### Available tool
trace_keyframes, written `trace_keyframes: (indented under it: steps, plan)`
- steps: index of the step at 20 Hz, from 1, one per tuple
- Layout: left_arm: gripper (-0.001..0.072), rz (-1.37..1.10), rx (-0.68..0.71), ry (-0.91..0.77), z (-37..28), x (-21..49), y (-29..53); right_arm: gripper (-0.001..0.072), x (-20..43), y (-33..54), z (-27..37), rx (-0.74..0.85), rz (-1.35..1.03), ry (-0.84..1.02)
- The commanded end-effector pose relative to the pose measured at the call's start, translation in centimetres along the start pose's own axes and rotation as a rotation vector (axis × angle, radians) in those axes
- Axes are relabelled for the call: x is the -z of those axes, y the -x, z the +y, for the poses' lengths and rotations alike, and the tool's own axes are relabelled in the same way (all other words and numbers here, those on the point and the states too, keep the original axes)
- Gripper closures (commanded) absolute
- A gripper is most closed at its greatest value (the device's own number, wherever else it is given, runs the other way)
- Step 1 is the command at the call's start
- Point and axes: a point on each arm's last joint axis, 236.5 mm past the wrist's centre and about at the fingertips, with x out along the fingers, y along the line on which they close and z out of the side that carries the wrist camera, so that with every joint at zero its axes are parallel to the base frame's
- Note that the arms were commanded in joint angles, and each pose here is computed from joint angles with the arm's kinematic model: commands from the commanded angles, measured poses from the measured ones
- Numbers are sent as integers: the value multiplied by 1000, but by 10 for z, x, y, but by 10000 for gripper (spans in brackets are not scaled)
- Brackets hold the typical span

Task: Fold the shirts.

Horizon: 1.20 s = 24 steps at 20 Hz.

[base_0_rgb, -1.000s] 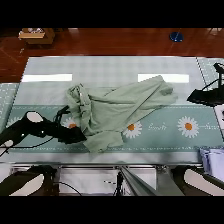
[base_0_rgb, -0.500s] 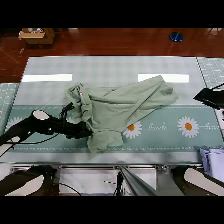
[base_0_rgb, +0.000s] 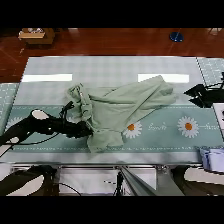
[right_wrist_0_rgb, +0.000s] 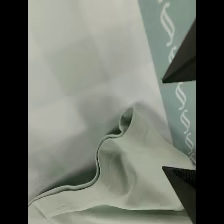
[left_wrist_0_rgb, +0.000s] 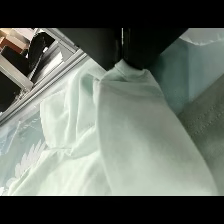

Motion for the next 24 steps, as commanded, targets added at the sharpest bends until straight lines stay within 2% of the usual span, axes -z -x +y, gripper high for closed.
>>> trace_keyframes:
  steps: [1, 5, 7, 8, 10, 11, 13, 16, 20, 24]
  plan:
    - [690, -1, 1, -3, -1, 0, 0, 132, 6, -32, -1, -15, 38, -24]
    - [691, -1, 1, -3, 0, 0, 0, 133, 22, -62, 4, -9, 103, 2]
    - [691, -1, 1, -3, 0, 0, 0, 159, 27, -74, 9, -11, 116, 7]
    - [690, -2, 1, -3, -1, -1, 0, 248, 28, -80, 14, -17, 113, 9]
    - [691, -11, 3, -25, -4, -5, 2, 619, 24, -87, 24, -17, 85, 25]
    - [691, -23, 7, -51, -8, -10, 5, 688, 22, -87, 31, -33, 72, 23]
    - [692, -76, 23, -110, -28, -29, 17, 689, 14, -73, 54, -88, 61, 89]
    - [692, -265, 73, -293, -95, -74, 74, 689, -4, -12, 115, -171, 1, 323]
    - [692, -711, 132, -645, -235, -100, 241, 689, -33, 133, 225, -234, -316, 617]
    - [692, -1200, 54, -946, -342, -37, 419, 689, -13, 292, 318, -293, -691, 788]
